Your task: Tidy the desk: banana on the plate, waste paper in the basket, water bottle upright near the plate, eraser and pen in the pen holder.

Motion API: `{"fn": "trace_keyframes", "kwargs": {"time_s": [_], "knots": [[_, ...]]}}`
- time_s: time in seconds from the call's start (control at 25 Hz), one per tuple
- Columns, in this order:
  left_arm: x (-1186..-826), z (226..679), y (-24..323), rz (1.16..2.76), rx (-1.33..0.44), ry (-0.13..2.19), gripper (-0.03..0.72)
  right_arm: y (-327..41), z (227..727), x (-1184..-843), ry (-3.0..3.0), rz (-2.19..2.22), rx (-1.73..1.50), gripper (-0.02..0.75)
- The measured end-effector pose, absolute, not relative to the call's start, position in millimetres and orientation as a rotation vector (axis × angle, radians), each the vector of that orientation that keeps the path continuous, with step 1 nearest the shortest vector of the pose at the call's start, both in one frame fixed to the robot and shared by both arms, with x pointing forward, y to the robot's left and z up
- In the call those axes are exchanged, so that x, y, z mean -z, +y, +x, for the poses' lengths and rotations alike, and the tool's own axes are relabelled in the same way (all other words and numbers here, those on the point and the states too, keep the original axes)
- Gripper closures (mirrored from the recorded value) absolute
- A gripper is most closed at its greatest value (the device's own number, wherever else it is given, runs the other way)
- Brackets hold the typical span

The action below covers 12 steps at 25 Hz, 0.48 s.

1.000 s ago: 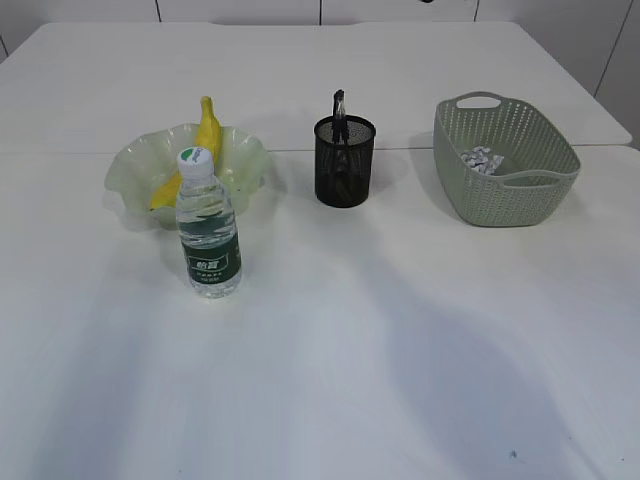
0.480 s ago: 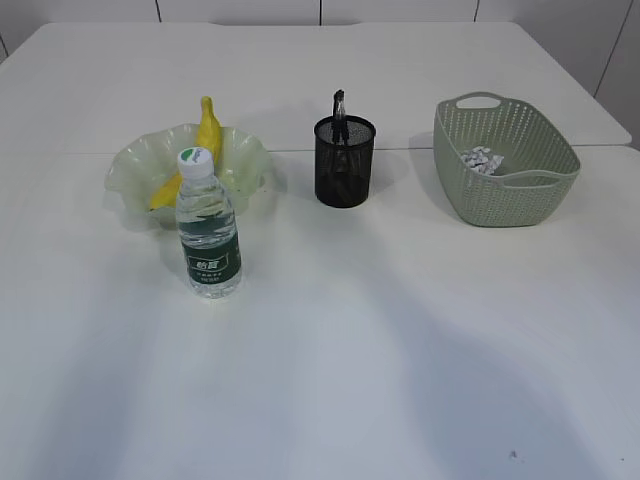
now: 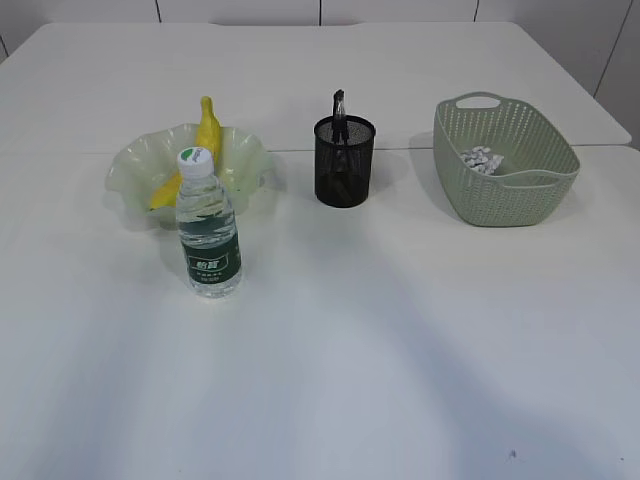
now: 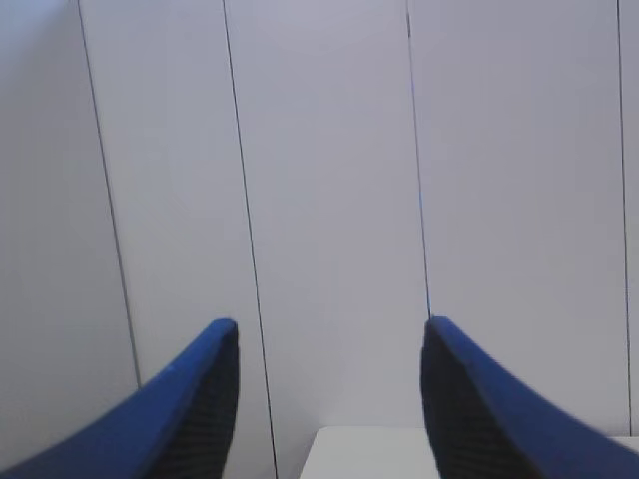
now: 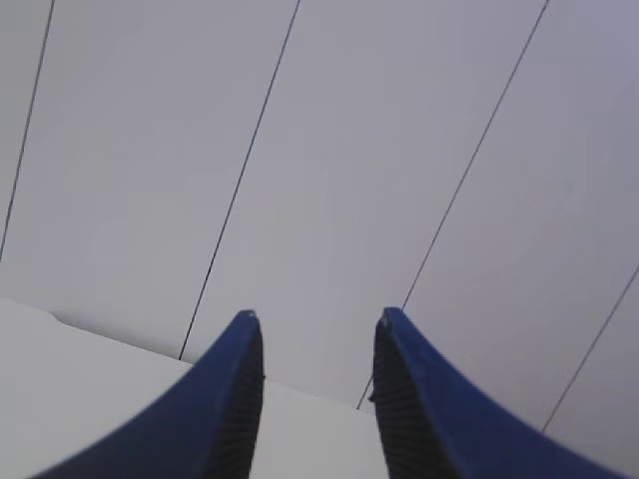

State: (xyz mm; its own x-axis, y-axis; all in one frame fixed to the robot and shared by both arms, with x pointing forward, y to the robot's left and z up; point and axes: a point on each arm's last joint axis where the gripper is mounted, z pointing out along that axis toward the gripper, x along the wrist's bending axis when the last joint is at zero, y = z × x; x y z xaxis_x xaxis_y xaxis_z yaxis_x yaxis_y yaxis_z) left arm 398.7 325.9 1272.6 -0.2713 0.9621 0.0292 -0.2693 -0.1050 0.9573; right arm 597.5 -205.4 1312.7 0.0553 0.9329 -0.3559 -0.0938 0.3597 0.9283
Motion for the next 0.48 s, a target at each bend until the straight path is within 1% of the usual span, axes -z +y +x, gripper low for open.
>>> {"fn": "trace_keyframes", "kwargs": {"time_s": [0.28, 0.48], "knots": [[-1277.9, 385.6, 325.5, 0.872, -1.587, 1.122, 0.276, -229.5, 536.7, -1349.7, 1.258, 0.908, -0.927, 0.456], [-1278.7, 383.6, 325.5, 0.867, -1.589, 1.118, 0.276, -244.2, 493.9, -1361.0, 1.272, 0.851, -0.883, 0.456]]}}
